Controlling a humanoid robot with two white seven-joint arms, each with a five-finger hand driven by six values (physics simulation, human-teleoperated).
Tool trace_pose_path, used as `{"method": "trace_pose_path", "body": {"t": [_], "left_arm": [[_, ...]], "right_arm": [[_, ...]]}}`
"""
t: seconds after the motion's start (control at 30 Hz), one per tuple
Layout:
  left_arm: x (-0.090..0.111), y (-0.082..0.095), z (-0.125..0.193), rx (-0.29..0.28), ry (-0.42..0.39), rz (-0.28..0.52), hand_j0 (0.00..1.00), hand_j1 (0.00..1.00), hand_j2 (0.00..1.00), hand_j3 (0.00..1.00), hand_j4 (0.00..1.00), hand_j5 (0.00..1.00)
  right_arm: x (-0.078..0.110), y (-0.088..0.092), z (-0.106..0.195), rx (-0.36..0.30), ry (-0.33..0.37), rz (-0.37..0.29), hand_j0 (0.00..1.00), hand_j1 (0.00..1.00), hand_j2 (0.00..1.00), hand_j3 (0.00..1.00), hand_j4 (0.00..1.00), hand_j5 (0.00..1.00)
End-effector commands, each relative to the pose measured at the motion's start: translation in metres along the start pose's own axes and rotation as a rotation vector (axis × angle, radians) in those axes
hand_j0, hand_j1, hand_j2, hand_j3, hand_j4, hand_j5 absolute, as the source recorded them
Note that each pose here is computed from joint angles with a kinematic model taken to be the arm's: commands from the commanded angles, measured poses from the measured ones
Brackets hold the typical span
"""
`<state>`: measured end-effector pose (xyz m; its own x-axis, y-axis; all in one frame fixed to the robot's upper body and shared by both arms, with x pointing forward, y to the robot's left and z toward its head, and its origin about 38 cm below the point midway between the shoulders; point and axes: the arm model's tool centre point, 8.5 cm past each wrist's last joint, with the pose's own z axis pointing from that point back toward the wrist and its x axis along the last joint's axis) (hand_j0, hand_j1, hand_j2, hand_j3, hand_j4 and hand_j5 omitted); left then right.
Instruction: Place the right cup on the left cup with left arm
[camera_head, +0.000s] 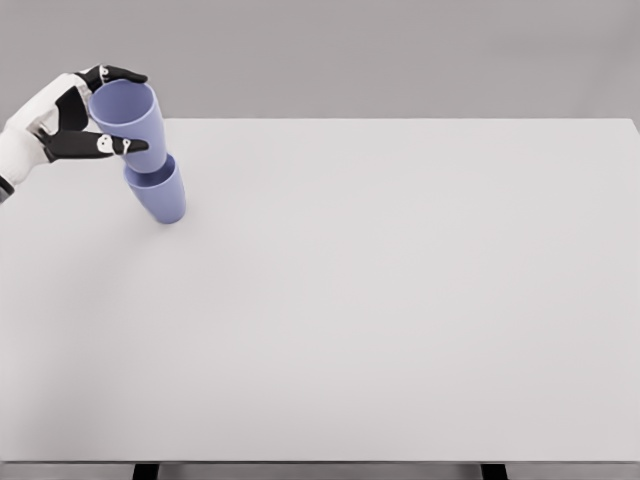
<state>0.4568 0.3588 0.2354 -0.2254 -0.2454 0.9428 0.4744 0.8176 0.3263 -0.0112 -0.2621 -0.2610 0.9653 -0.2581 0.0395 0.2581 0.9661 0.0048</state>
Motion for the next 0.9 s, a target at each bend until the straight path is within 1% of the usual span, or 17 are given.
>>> {"method": "trace_pose_path", "body": {"t": [0.0, 0.2, 0.33, 0.4, 0.67, 0.87], "left_arm": [[-0.005, 0.001, 0.0, 0.007, 0.012, 0.008, 0.65, 0.65, 0.65, 0.65, 0.65, 0.65], [-0.015, 0.007, 0.0, 0.028, 0.036, 0.016, 0.65, 0.65, 0.65, 0.65, 0.65, 0.65], [-0.016, 0.006, -0.001, 0.028, 0.038, 0.018, 0.65, 0.65, 0.65, 0.65, 0.65, 0.65], [-0.018, 0.002, -0.004, 0.025, 0.034, 0.025, 0.65, 0.65, 0.65, 0.65, 0.65, 0.65], [-0.024, 0.003, -0.004, 0.034, 0.047, 0.035, 0.65, 0.65, 0.65, 0.65, 0.65, 0.65], [-0.024, -0.002, -0.009, 0.026, 0.044, 0.045, 0.65, 0.65, 0.65, 0.65, 0.65, 0.65]], "right_arm": [[0.0, 0.0, 0.0, 0.0, 0.0, 0.0, 1.0, 1.0, 1.0, 1.0, 1.0, 1.0], [0.0, 0.0, 0.0, 0.0, 0.0, 0.0, 1.0, 1.0, 1.0, 1.0, 1.0, 1.0], [0.0, 0.0, 0.0, 0.0, 0.0, 0.0, 1.0, 1.0, 1.0, 1.0, 1.0, 1.0], [0.0, 0.0, 0.0, 0.0, 0.0, 0.0, 1.0, 1.0, 1.0, 1.0, 1.0, 1.0], [0.0, 0.0, 0.0, 0.0, 0.0, 0.0, 1.0, 1.0, 1.0, 1.0, 1.0, 1.0], [0.0, 0.0, 0.0, 0.0, 0.0, 0.0, 1.0, 1.0, 1.0, 1.0, 1.0, 1.0]]}}
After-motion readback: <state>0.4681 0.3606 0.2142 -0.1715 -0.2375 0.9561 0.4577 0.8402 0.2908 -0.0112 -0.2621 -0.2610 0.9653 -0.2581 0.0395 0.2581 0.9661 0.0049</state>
